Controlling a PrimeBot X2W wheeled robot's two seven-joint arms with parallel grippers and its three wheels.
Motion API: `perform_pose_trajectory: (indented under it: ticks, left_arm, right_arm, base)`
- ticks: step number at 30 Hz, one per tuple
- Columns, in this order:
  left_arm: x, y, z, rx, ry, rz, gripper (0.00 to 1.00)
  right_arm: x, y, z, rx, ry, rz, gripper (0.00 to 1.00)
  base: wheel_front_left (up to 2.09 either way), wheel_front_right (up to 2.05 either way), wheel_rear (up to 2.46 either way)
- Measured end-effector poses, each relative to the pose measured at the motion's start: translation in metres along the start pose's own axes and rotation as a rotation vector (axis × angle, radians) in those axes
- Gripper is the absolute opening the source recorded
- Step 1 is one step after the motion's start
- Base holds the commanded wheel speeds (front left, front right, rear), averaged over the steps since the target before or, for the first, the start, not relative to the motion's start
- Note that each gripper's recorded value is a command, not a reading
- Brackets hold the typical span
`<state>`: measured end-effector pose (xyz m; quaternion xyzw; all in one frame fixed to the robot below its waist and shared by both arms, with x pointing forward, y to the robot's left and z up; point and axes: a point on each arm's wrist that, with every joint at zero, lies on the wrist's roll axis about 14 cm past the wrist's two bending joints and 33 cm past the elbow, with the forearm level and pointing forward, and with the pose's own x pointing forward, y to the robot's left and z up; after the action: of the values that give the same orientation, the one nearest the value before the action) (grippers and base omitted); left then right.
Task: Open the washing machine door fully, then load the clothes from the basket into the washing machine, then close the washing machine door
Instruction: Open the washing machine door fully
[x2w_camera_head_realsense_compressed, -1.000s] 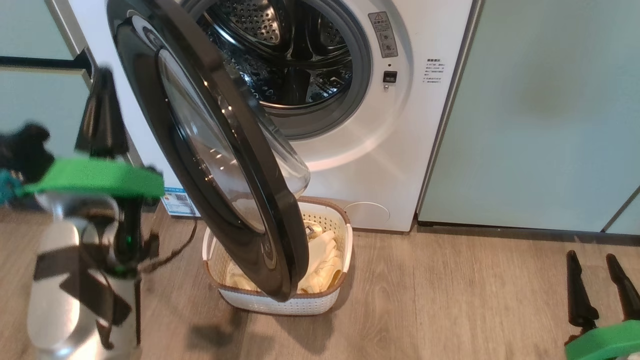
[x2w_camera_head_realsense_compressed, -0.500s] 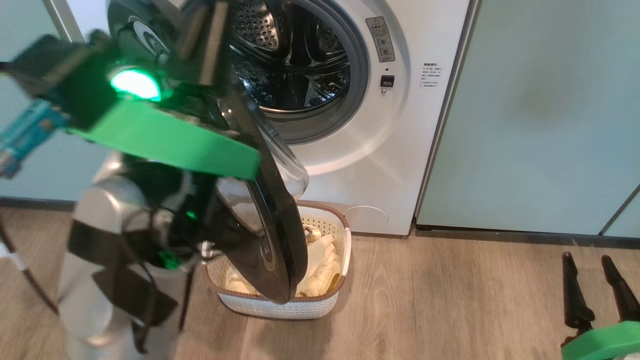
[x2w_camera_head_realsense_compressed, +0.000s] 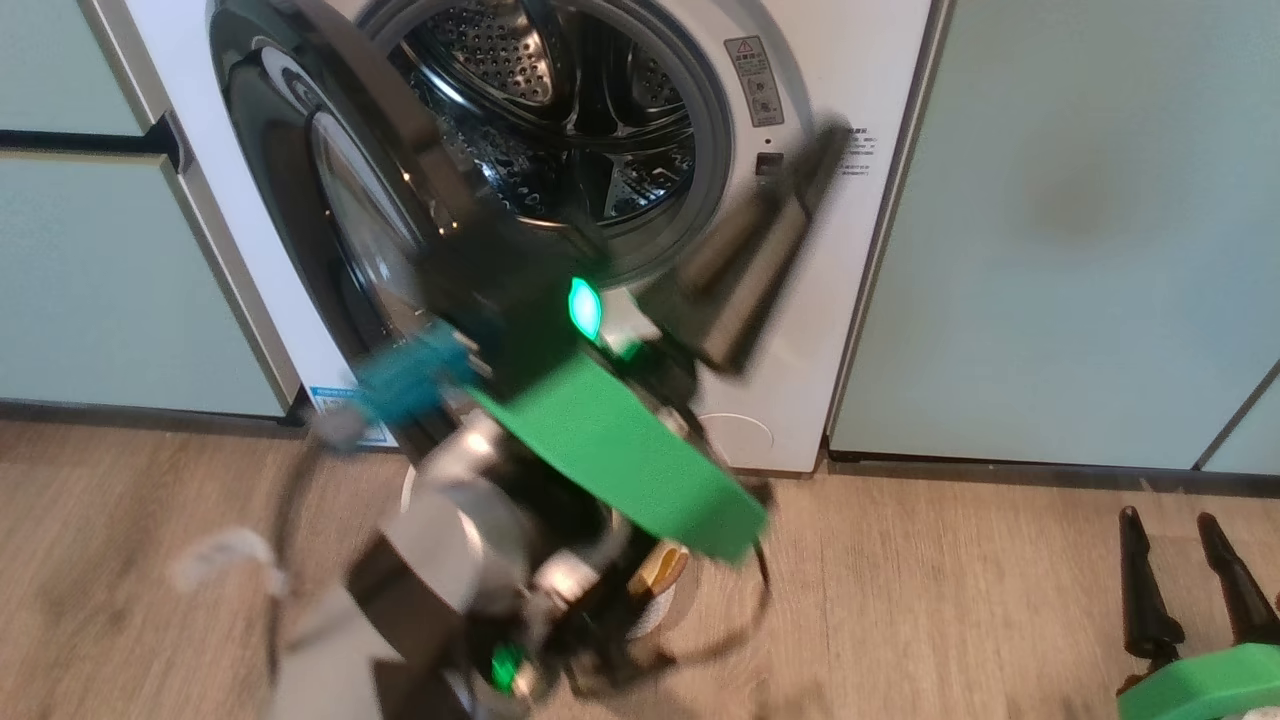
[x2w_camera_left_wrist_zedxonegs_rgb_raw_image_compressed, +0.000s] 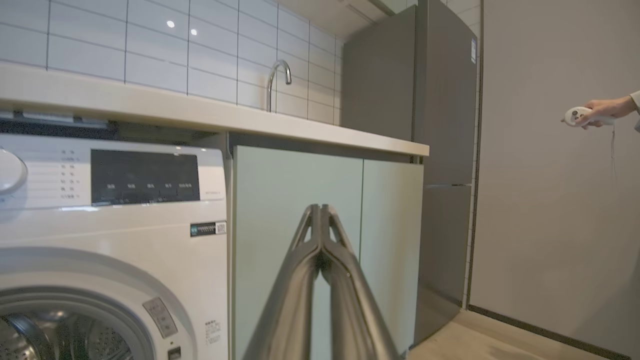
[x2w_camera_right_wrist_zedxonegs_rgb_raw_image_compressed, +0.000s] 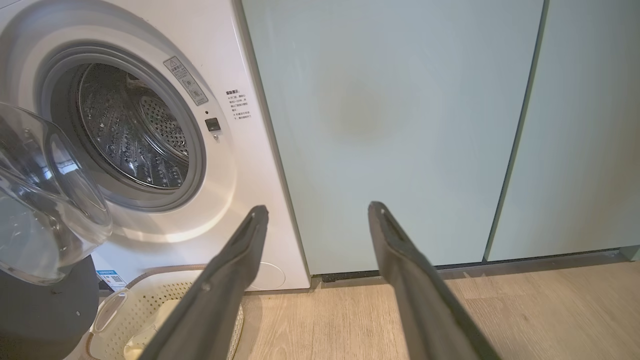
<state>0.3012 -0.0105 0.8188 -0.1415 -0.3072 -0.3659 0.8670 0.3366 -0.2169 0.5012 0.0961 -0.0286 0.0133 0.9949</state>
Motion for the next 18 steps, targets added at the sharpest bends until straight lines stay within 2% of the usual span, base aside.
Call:
perform_pose_trajectory:
  ticks: [7,18]
  left_arm:
    - [-0.019,-0.037,-0.065,-0.089,0.195,-0.074,0.00]
    - [-0.061,-0.079,-0.152,-0.134,0.403,-0.199,0.00]
  right_arm:
    - [0.001,0.002,-0.001,0.002,0.003,0.004,1.00]
    - [0.001,0.001,-0.002,0.002,0.006,0.002,1.00]
  base:
    - [0.00,0.00,0.00]
    - [0.00,0.00,0.00]
